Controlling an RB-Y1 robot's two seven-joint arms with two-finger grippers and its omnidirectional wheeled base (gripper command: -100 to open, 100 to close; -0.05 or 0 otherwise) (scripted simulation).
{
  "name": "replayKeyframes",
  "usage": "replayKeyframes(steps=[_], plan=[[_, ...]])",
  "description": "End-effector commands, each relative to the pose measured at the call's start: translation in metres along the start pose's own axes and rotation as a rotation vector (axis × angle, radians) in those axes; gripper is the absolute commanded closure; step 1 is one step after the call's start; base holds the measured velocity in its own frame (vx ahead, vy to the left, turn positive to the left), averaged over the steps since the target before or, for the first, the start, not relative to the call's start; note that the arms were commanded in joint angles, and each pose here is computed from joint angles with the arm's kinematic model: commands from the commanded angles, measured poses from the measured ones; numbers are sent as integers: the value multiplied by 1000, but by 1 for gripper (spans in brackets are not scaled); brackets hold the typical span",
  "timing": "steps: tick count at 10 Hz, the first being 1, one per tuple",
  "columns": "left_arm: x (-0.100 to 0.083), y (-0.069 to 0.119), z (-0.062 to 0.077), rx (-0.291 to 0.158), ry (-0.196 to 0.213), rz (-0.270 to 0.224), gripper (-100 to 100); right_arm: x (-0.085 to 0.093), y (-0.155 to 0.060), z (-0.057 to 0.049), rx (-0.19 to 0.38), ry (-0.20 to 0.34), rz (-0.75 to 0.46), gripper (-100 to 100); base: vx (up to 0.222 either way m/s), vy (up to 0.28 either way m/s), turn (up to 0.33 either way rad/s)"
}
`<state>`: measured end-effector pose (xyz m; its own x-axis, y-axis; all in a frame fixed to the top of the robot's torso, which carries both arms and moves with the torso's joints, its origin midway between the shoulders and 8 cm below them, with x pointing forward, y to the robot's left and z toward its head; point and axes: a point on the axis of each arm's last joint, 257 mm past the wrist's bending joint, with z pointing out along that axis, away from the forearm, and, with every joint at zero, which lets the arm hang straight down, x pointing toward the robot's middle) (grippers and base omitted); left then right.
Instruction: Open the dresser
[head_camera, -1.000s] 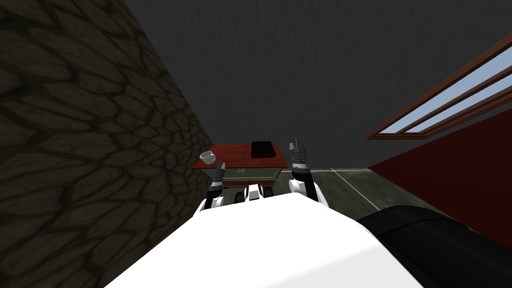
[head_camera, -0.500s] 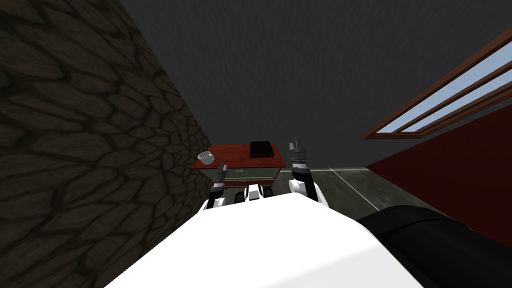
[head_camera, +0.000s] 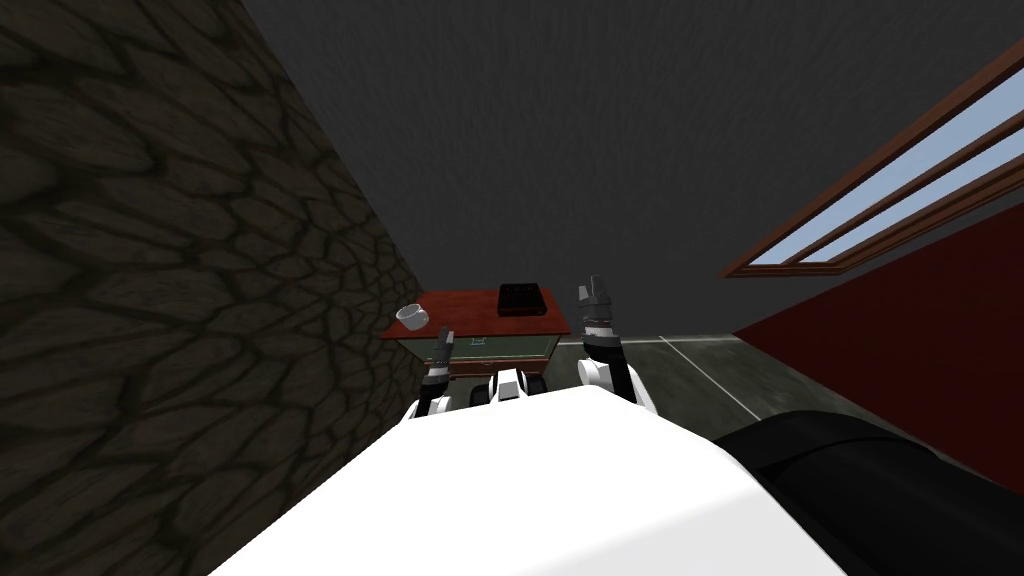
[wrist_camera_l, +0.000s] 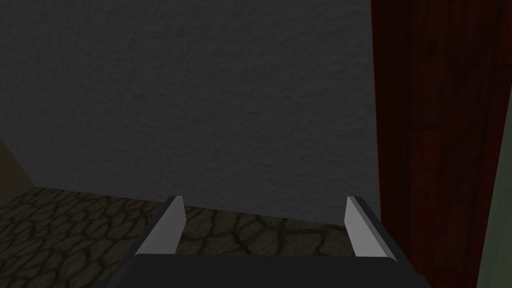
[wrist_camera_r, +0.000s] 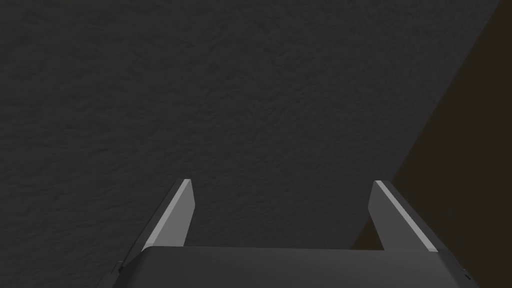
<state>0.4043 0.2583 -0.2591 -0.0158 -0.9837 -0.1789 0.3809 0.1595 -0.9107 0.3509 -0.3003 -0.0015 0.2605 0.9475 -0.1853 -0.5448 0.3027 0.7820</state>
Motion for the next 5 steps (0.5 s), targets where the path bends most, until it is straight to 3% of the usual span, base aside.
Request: replayKeyframes(steps=[1, 5], plan=[[6, 16, -13, -44, 8, -8, -100, 0, 0, 0, 0, 0, 0, 0, -4, -5, 14], [11, 27, -20, -50, 12, -16, -100, 0, 0, 0, 0, 0, 0, 0, -2, -12, -12]])
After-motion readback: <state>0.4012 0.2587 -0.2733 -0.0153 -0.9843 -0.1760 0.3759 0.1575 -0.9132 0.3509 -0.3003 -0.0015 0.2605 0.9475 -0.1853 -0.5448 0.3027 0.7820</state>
